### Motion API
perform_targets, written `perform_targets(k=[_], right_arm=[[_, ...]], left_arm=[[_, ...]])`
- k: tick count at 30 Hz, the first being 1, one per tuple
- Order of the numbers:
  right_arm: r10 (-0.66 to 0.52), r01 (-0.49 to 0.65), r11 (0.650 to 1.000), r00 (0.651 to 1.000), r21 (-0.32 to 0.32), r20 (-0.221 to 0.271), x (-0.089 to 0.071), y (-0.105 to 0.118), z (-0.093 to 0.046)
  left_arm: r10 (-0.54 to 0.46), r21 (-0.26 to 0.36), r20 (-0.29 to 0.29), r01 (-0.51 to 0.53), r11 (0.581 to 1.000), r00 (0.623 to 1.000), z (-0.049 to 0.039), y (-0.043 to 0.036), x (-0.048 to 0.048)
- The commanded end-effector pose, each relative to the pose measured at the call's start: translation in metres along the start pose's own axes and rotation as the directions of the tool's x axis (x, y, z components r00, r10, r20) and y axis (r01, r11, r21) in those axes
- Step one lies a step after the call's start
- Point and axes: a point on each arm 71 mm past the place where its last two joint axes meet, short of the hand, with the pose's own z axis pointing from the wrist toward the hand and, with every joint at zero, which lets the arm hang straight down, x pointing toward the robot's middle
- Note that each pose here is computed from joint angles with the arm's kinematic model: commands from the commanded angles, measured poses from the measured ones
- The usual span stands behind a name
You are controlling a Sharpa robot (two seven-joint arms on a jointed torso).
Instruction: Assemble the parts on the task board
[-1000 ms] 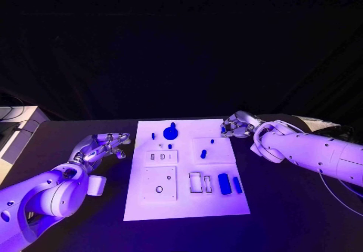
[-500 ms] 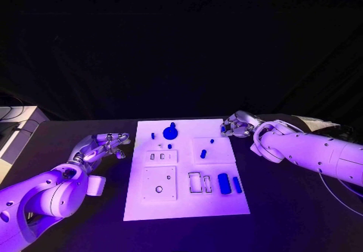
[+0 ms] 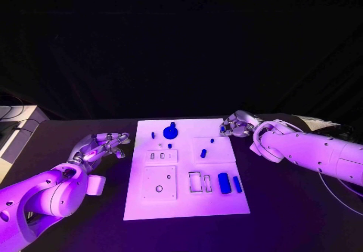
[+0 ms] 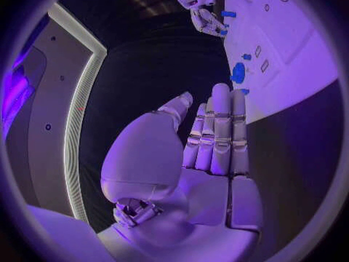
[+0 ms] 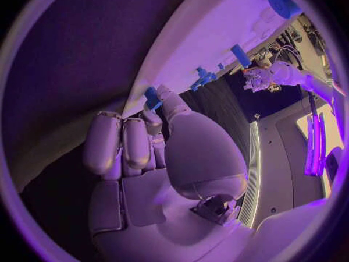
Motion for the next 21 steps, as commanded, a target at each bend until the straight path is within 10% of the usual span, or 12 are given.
perform_targets(k=[1,21], right_arm=[[0.001,-0.001,1.0,1.0,-0.02,0.009,0.001,0.004,0.0],[0.038,-0.04,0.998,0.998,0.046,0.052,-0.004,0.075,0.005]], left_arm=[[-0.006,0.01,-0.017,0.006,1.0,1.0,0.0001,-0.0012,0.002],[-0.008,0.006,-0.015,0.008,1.0,1.0,0.0013,-0.0001,0.0017]])
